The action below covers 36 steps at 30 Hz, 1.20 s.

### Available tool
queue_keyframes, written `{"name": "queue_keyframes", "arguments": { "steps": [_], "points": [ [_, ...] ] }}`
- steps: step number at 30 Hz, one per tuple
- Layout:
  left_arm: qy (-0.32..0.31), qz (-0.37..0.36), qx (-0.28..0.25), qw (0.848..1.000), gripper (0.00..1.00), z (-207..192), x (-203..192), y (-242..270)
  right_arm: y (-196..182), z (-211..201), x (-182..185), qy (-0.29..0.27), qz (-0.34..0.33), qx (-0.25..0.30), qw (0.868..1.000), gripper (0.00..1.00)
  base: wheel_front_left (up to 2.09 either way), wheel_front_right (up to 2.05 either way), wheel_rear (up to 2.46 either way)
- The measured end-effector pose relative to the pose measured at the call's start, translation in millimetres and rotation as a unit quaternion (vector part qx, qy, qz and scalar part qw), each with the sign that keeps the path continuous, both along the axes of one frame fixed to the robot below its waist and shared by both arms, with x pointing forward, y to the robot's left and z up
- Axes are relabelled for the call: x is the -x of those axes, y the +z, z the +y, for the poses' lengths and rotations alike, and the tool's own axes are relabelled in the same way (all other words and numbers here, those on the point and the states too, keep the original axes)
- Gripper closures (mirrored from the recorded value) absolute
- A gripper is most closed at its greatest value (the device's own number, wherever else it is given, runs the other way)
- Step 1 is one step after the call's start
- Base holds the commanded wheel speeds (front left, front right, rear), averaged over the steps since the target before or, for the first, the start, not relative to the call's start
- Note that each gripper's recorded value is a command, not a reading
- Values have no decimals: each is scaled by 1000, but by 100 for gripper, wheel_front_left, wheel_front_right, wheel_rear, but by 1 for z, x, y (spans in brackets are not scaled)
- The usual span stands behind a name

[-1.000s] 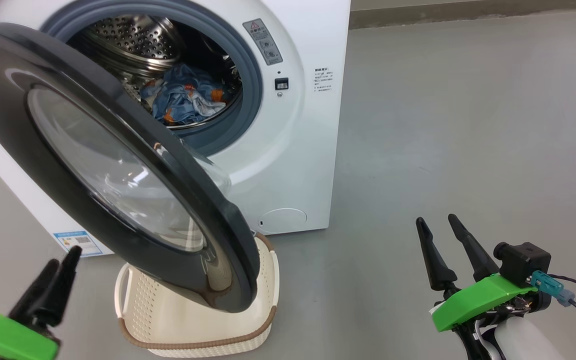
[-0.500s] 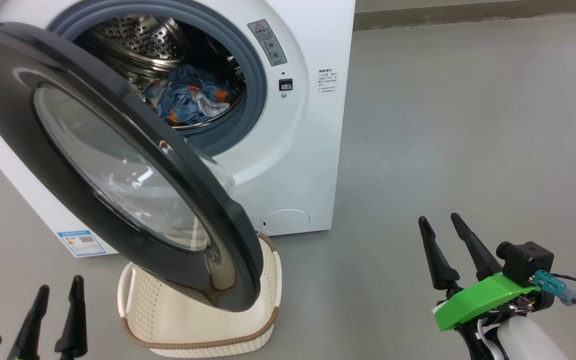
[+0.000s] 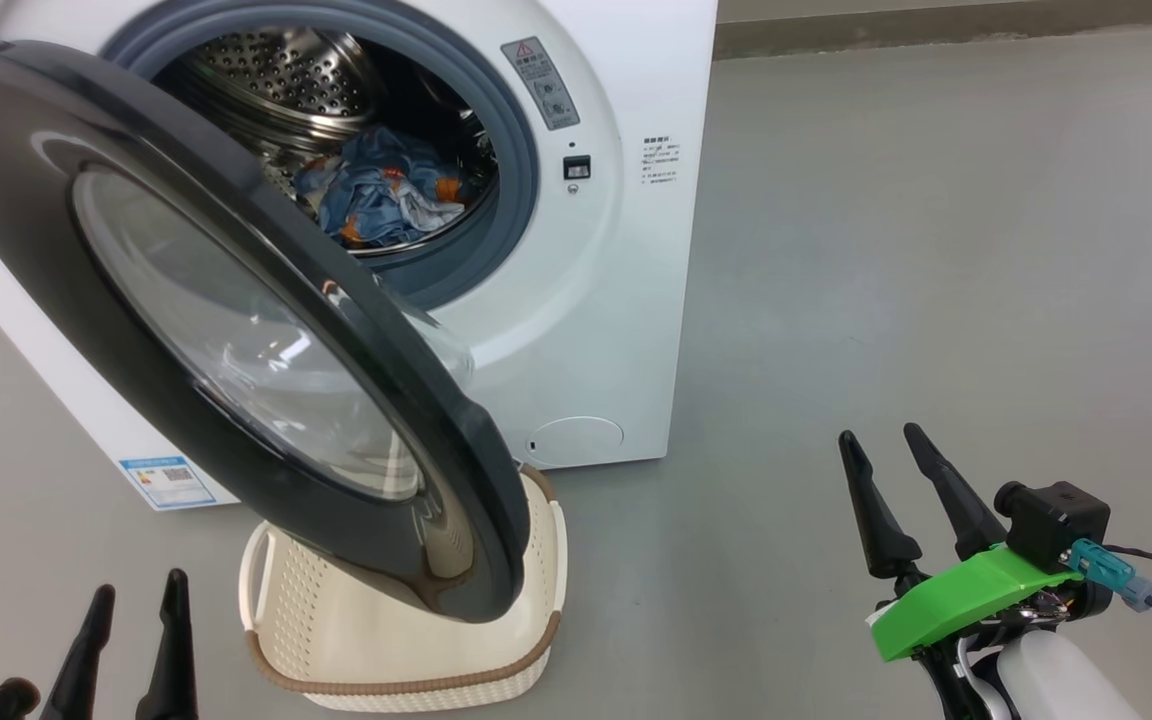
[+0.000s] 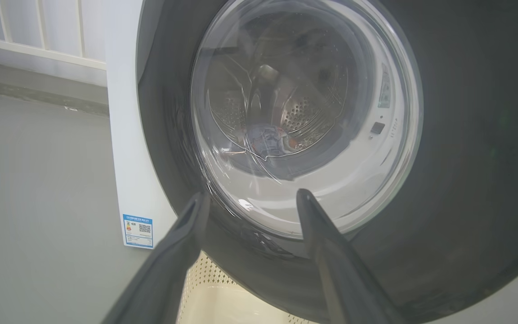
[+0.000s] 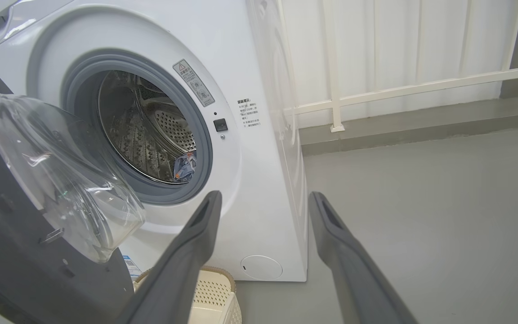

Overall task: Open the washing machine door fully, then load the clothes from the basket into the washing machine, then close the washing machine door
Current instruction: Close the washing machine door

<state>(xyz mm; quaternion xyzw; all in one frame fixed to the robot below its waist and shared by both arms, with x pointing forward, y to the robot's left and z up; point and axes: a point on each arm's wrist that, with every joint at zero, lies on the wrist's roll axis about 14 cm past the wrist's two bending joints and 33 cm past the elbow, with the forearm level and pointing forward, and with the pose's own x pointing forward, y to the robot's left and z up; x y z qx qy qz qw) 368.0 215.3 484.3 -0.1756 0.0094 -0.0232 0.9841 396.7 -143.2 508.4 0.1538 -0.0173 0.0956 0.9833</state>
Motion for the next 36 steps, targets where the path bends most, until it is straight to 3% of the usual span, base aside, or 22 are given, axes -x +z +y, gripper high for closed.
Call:
{"name": "queue_keyframes", "arguments": {
  "steps": [35, 36],
  "points": [
    [-5, -3, -17, 1000, 0, -4, 2, -1, -2, 0, 3, 6, 1, 25, 1000, 0, 0, 0, 0],
    [-4, -3, -17, 1000, 0, -4, 2, -1, -1, 0, 3, 7, 0, 25, 1000, 22, 0, 0, 0]
  ]
}}
